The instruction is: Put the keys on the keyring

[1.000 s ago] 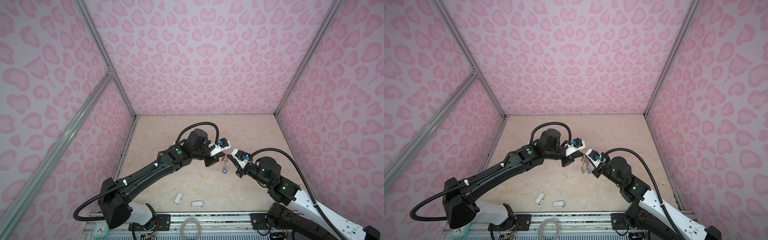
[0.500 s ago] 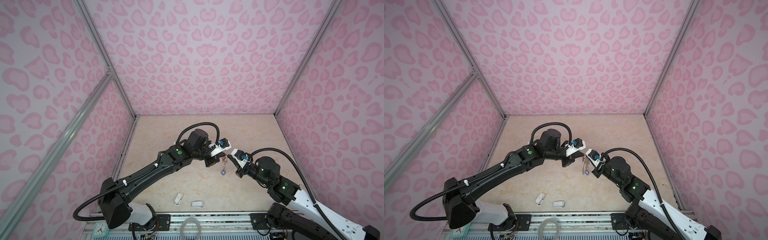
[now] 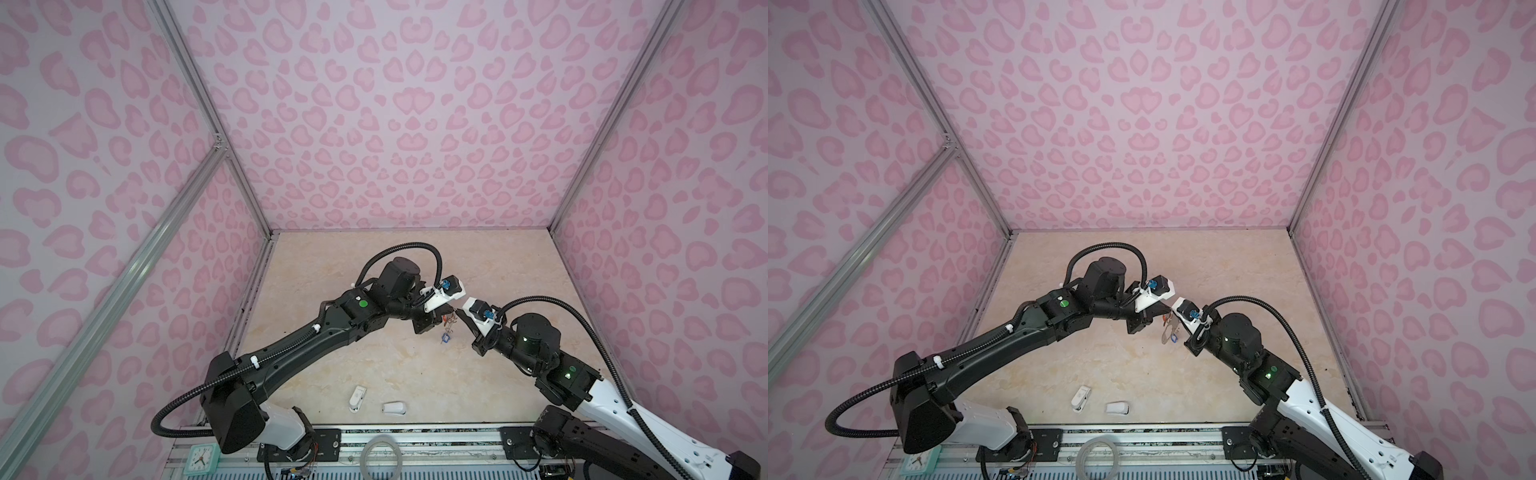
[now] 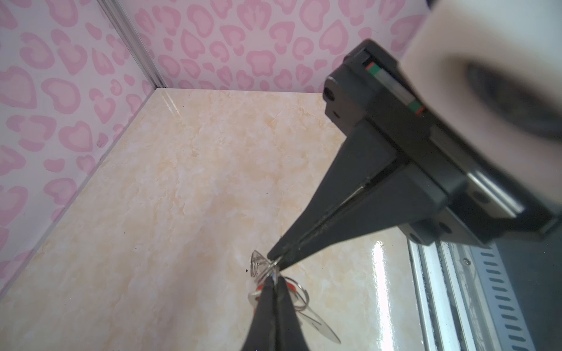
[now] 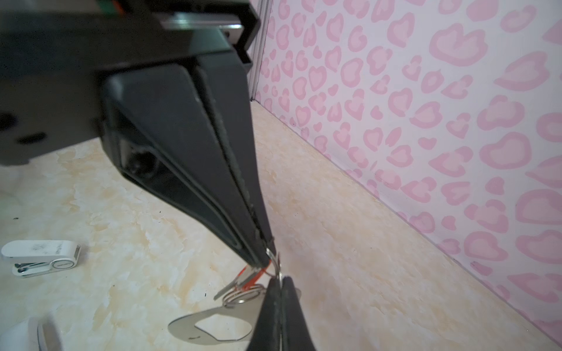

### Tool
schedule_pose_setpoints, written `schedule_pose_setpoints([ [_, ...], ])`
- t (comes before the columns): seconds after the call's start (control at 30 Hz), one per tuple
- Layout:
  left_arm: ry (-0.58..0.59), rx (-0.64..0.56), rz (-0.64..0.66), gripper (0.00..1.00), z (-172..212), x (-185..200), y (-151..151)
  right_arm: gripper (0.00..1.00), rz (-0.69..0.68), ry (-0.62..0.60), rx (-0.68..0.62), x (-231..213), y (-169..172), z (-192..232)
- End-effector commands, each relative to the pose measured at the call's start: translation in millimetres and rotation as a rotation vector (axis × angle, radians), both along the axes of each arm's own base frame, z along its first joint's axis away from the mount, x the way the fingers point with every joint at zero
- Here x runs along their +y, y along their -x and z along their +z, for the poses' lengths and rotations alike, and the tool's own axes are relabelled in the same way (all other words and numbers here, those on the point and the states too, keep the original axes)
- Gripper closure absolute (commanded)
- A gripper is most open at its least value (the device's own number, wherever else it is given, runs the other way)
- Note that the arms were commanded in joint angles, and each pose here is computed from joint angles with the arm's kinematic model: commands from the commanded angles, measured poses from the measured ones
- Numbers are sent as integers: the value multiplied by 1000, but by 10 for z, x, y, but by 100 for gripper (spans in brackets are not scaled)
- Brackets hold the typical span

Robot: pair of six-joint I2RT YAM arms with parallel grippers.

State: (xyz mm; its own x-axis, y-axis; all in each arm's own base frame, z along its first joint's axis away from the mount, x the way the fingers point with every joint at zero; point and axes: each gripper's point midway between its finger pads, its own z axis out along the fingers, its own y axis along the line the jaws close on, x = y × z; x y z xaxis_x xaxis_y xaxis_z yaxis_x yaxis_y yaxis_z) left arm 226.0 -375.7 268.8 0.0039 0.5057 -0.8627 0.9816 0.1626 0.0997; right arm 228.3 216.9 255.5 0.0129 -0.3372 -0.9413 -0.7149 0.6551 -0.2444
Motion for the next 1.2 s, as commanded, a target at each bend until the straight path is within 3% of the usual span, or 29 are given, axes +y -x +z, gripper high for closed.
schedule_pose_setpoints([
  [0.0,23,-17,40,97,85,-31,-97,100,17,-5,-22,17,20,29],
  [0.53,61,102,83,97,71,-15,-219,100,40,29,-46,-8,76,-20],
  [1.17,87,247,-42,97,-14,-15,-92,100,21,1,-155,-67,57,142],
])
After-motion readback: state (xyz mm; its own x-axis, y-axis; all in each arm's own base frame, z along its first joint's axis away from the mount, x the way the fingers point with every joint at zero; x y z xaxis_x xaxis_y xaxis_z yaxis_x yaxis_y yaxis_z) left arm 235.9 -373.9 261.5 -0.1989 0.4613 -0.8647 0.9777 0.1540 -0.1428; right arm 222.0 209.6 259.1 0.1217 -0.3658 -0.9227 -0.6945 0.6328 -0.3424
